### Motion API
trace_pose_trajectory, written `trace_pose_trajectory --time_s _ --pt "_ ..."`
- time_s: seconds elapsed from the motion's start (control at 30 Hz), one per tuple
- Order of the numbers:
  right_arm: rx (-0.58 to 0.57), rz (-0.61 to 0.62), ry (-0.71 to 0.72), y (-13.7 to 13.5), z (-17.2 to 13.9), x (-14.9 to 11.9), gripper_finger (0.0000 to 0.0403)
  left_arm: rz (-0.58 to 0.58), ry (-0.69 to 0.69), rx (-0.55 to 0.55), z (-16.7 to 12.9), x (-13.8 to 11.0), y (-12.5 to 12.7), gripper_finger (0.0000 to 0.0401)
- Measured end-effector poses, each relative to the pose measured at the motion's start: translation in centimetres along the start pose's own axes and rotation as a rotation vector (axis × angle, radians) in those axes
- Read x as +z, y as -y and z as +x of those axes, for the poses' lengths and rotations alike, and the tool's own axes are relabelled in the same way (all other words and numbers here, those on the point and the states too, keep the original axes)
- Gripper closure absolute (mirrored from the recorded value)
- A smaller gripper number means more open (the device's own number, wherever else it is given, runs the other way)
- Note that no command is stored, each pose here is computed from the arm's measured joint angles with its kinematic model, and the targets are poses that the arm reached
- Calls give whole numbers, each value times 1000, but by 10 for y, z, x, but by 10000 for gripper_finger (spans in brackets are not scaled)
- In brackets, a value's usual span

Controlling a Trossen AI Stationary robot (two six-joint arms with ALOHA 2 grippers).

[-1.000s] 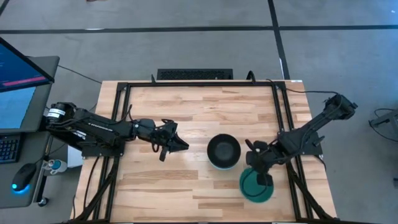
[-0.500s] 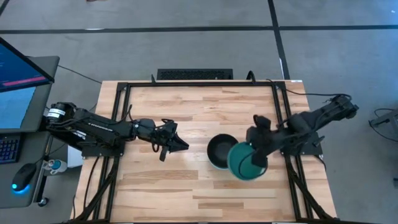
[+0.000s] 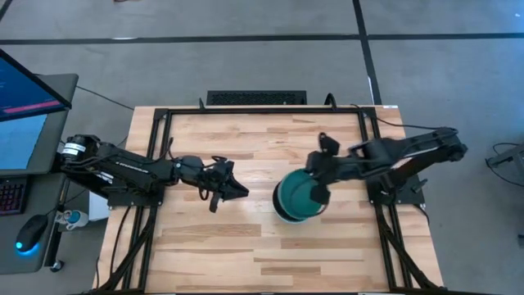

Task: Nest bowls inside each other
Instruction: Stack the green bowl on top of the black bowl

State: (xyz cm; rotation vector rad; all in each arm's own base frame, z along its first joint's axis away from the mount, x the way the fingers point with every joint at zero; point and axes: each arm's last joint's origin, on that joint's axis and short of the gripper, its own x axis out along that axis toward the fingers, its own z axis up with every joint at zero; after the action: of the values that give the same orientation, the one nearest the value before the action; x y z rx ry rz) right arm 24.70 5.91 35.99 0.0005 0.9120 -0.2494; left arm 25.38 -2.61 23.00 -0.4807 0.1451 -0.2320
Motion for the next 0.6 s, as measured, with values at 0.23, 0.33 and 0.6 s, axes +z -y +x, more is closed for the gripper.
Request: trace_pose_trajectory --time_s 0.23,0.33,0.6 --pt "-31 -105 -139 -6 42 4 392 35 51 -26 -4 8 5 347" --pt "-36 -123 -150 -6 51 6 392 54 61 -30 -6 10 7 347" --pt "-2 -125 -219 -3 71 8 392 69 82 -39 -11 15 10 347"
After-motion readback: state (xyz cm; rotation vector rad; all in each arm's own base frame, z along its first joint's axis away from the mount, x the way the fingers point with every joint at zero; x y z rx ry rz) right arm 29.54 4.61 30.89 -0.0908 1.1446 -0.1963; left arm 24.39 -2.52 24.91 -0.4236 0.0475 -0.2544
